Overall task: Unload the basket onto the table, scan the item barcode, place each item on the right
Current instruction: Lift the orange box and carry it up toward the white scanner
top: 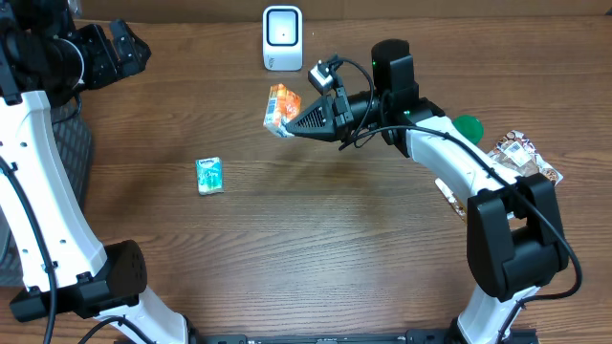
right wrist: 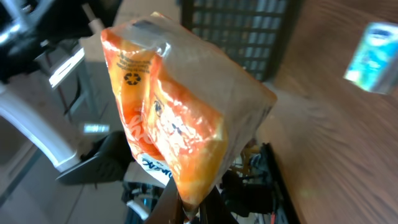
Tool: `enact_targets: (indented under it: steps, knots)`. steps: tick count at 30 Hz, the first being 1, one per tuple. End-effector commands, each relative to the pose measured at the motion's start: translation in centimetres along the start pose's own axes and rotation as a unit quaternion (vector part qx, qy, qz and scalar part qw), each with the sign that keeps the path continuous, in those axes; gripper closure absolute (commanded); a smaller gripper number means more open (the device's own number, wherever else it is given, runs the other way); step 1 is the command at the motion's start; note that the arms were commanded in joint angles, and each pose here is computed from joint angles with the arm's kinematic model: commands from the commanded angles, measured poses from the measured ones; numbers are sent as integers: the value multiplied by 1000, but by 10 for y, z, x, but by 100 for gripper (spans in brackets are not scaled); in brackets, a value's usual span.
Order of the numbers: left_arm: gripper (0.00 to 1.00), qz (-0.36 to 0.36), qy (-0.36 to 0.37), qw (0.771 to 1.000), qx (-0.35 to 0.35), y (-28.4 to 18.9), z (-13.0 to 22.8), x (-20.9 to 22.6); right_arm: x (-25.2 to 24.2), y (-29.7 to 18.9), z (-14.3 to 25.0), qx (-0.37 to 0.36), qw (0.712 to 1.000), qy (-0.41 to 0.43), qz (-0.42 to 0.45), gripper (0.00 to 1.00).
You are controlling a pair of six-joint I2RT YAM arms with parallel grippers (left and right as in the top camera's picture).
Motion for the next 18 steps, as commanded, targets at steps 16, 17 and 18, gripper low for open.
enact_targets:
  steps: [16, 17, 18]
  knots:
    - [0, 1, -3, 1000, -10, -7, 0, -1, 17, -60, -27, -132, 832, -41, 537, 96]
    - [0, 1, -3, 1000, -10, -7, 0, -1, 30, -65, -34, -155, 803, -61, 572, 96]
    - [1, 1, -3, 1000, -10, -7, 0, -1, 43, -70, -41, -179, 773, -80, 604, 96]
Point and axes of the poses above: each gripper's point midway between its finger pads, its own y axis out along the fingers, its own x axis along the line the jaws close on, z = x × y, the point moved 7 cm from there along -y, back along the fingers, and after that the axes turned 2 degrees about -y, right-handed, at the moved point
